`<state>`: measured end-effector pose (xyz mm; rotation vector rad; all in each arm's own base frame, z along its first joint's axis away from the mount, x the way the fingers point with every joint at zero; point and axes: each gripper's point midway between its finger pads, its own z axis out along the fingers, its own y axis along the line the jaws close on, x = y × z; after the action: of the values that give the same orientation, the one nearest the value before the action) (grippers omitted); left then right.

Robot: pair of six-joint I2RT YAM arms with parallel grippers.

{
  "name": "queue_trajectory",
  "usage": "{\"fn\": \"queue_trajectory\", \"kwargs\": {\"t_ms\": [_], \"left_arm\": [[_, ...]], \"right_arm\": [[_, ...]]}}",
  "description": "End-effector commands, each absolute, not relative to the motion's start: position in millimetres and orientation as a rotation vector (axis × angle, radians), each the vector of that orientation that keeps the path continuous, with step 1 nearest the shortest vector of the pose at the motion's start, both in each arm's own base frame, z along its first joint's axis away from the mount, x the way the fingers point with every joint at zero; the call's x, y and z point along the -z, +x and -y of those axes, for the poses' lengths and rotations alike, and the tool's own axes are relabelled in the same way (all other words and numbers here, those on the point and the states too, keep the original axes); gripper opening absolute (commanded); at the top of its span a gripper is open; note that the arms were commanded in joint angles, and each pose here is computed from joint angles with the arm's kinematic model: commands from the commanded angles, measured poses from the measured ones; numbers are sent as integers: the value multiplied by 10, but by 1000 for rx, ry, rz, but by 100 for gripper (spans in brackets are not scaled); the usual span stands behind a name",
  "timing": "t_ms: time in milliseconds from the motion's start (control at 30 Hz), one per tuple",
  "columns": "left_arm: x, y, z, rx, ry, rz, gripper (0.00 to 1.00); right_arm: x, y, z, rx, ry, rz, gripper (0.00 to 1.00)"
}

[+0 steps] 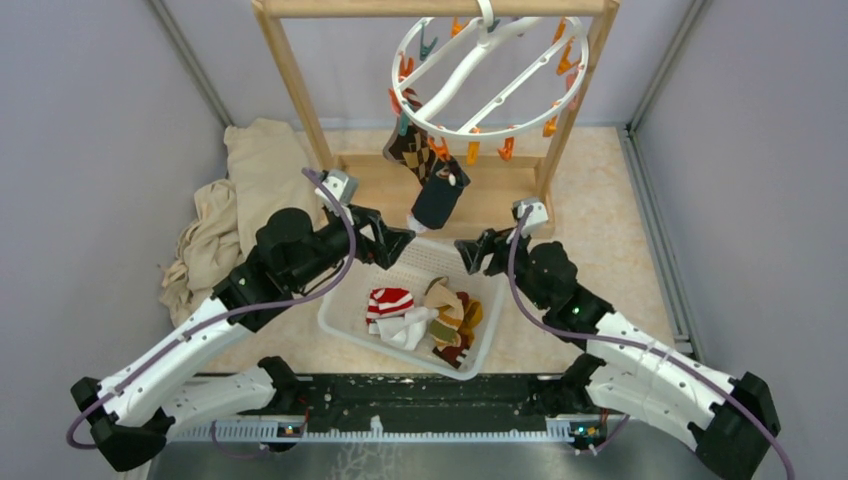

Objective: Remove the socks clipped to the hanger
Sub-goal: Remove the sock from the hanger.

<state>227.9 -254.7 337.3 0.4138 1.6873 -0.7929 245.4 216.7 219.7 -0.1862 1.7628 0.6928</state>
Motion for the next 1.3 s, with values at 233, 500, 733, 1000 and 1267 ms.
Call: {"fn": "queue_trajectory", "kwargs": {"t_ms": [233, 500, 733, 1000, 1267], "left_arm": [[-3251, 2160, 2388, 802, 366, -1715, 99], [-3186, 2103, 2348, 806, 369, -1734, 99], [-3167, 2091, 2302, 796, 360, -1736, 99], [-3115, 2098, 2299, 788, 361, -1748, 99], [-3015, 2139, 2304, 770, 354, -1759, 99]], "right_arm": [[-2595, 2961, -2240, -962, -78, -1440, 65], [-2624, 3144, -2409, -1168, -110, -1333, 59], [-2669, 3277, -2665, -1360, -104, -1272, 55], [-2573, 3382, -2797, -1510, -53, -1241, 44], [-2641, 3295, -2853, -1600, -76, -1225, 12]]}}
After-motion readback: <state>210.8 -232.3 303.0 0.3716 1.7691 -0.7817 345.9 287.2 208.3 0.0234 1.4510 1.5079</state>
